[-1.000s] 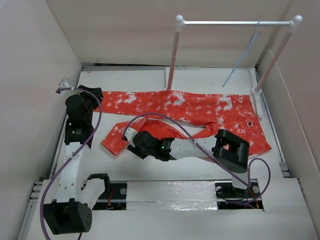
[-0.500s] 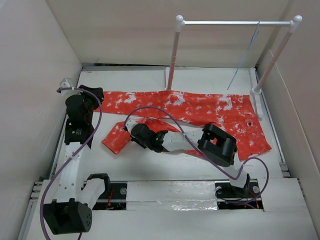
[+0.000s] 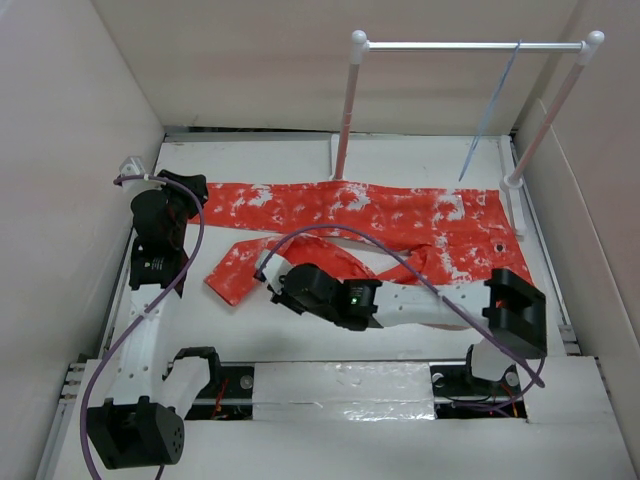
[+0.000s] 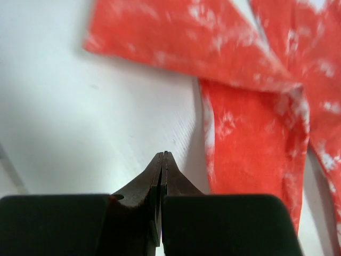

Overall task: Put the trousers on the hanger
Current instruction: Flatten out the trousers at the center of the board.

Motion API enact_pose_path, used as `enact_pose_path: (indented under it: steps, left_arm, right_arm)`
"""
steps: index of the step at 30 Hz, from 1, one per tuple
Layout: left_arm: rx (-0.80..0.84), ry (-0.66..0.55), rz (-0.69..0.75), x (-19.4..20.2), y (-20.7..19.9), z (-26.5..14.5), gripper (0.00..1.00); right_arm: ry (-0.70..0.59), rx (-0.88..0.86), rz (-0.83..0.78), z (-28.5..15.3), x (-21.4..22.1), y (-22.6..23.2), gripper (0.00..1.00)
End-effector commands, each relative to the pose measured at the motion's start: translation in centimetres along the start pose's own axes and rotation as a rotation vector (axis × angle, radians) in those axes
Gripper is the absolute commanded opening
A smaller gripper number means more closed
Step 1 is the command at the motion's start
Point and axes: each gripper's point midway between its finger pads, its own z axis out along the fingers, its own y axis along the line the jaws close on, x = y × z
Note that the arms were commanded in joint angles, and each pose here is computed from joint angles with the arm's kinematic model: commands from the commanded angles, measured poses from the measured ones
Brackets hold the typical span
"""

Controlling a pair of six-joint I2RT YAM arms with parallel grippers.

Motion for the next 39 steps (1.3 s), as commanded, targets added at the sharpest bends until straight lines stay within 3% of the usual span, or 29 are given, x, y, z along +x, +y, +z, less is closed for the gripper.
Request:
enact_pose_path:
  steps: [1, 3, 4, 5, 6, 12, 13, 14, 17, 22, 31, 34, 35, 36, 38, 39]
  left_arm:
    - [0.056, -0.036, -0.010, -0.8, -1.1, -0.3, 0.23]
    - [0.054, -0.038, -0.005, -0.9, -1.1, -0.3, 0.23]
    - [0.054, -0.038, -0.005, -0.9, -1.1, -0.3, 0.23]
    - [0.054, -0.038, -0.005, -0.9, -1.1, -0.3, 0.24]
    - [0.056, -0.038, -0.005, -0.9, -1.2, -0.3, 0.23]
    - [0.060, -0.063, -0.003, -1.7, -1.5, -0.8, 0.23]
    - [0.069, -0.076, -0.001, -2.0, -1.7, -1.1, 0.23]
    - [0.076, -0.084, 0.002, -2.2, -1.9, -1.3, 0.23]
    - [0.072, -0.133, 0.003, -3.4, -2.1, -2.1, 0.23]
    - [0.089, -0.169, 0.011, -4.5, -2.7, -3.0, 0.23]
    - [0.110, -0.175, 0.012, -4.8, -3.3, -3.4, 0.23]
    - [0.108, -0.175, 0.012, -4.8, -3.2, -3.4, 0.23]
    - [0.110, -0.170, 0.011, -4.7, -3.2, -3.3, 0.23]
    - [0.113, -0.168, 0.010, -4.6, -3.2, -3.3, 0.23]
    - [0.111, -0.164, 0.010, -4.5, -3.2, -3.2, 0.23]
    - [0.105, -0.163, 0.010, -4.4, -3.0, -3.1, 0.23]
  right_arm:
    - [-0.083, -0.011, 0.043, -1.6, -2.2, -0.9, 0.00]
    - [-0.082, 0.005, 0.043, -1.1, -1.9, -0.9, 0.00]
    - [-0.076, 0.014, 0.032, -0.5, -1.7, -0.9, 0.08]
    - [-0.013, 0.041, 0.021, 0.2, -0.2, -1.8, 0.31]
    - [0.008, 0.060, 0.016, 1.5, -0.1, -2.2, 0.38]
    - [-0.116, -0.130, -0.044, 4.6, -2.1, 1.9, 0.50]
    - [-0.123, -0.125, -0.061, 5.0, -2.4, 2.4, 0.55]
    - [-0.123, -0.118, -0.080, 5.3, -2.6, 2.7, 0.68]
    - [-0.122, -0.120, -0.128, 6.5, -3.6, 3.9, 0.86]
    - [-0.100, -0.106, -0.176, 9.1, -3.8, 4.8, 0.87]
    - [-0.024, -0.083, -0.226, 13.2, -2.0, 6.1, 0.83]
    - [-0.039, -0.051, -0.217, 13.1, -2.7, 5.6, 0.63]
    - [-0.093, -0.035, -0.194, 12.8, -4.5, 5.2, 0.34]
    - [-0.115, 0.005, -0.176, 12.6, -5.4, 4.5, 0.20]
    - [-0.177, 0.068, -0.133, 12.6, -8.3, 2.9, 0.01]
    - [-0.196, 0.133, -0.101, 12.6, -9.5, 1.3, 0.00]
